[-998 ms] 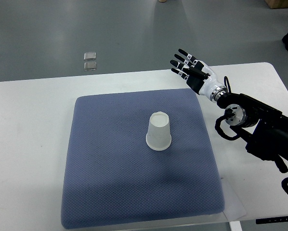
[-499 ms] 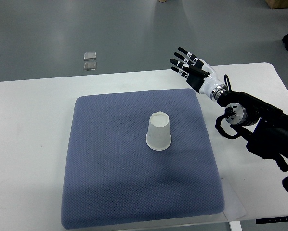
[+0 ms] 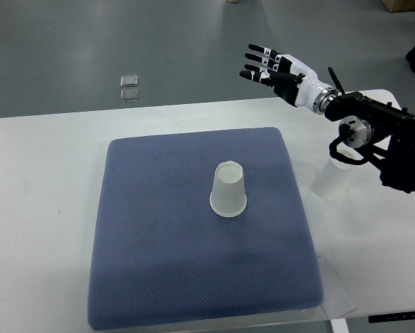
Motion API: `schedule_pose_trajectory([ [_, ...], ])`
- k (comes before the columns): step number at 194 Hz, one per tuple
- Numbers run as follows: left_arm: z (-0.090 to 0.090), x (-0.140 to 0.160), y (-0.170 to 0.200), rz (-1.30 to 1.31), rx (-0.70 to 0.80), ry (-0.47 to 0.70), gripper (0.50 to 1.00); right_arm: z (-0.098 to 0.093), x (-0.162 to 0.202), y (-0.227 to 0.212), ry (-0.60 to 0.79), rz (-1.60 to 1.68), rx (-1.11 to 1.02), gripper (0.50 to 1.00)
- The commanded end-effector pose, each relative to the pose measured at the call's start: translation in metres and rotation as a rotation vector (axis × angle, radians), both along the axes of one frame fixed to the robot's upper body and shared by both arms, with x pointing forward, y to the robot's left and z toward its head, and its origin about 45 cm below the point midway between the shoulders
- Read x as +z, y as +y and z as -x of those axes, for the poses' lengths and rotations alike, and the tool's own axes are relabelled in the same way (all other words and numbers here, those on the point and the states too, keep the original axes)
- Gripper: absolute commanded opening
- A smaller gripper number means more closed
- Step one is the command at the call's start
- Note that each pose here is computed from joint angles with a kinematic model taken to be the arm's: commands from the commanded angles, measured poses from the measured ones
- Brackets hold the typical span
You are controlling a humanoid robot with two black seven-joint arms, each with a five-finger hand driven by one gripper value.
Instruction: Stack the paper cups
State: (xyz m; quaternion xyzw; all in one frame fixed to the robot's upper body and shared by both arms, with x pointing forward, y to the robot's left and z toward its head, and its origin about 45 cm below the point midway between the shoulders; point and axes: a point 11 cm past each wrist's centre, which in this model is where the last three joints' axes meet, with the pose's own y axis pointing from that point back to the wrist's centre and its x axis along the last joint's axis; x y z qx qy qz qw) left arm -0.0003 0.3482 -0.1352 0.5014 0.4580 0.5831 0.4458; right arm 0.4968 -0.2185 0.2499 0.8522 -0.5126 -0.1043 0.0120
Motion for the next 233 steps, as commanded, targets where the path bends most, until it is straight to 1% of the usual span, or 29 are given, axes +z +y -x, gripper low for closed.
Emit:
schedule_pose_trajectory([
  [1,0.0,0.0,0.0,-0.001,0.0,0.0,1.0,-0.006,0.02,-0.015,-0.036,0.158,0.044,0.917],
  [31,0.0,0.0,0.0,0.0,0.0,0.0,1.0,-0.009,0.053,-0.029,-0.077,0.409,0.148,0.917],
  [41,0.0,0.0,0.0,0.0,0.0,0.0,1.0,-0.008,0.058,-0.034,-0.078,0.475,0.171,0.917],
  [66,0.0,0.0,0.0,-0.001,0.0,0.0,1.0,-0.006,0.081,-0.043,-0.125,0.78,0.288,0.917],
  [90,0.0,0.0,0.0,-0.001,0.0,0.0,1.0,0.007,0.104,-0.039,-0.165,1.016,0.453,0.917],
  [106,-0.001,0.0,0.0,-0.001,0.0,-0.001,1.0,0.014,0.115,-0.04,-0.171,1.146,0.523,0.917],
  [125,-0.001,0.0,0.0,-0.001,0.0,-0.001,1.0,0.023,0.129,-0.04,-0.134,1.305,0.597,0.917],
  [138,0.0,0.0,0.0,-0.001,0.0,0.0,1.0,0.03,0.132,-0.029,-0.107,1.379,0.663,0.917],
  [153,0.0,0.0,0.0,-0.001,0.0,0.0,1.0,0.038,0.147,-0.019,-0.082,1.463,0.715,0.917],
  [181,0.0,0.0,0.0,-0.001,0.0,0.0,1.0,0.061,0.16,-0.018,0.046,1.591,0.807,0.917],
  [192,0.0,0.0,0.0,-0.001,0.0,0.0,1.0,0.068,0.165,-0.021,0.086,1.631,0.824,0.917],
  [219,0.0,0.0,0.0,-0.001,0.0,0.0,1.0,0.08,0.178,-0.031,0.128,1.7,0.811,0.917],
  [233,0.0,0.0,0.0,-0.001,0.0,0.0,1.0,0.09,0.187,-0.039,0.155,1.726,0.799,0.917],
])
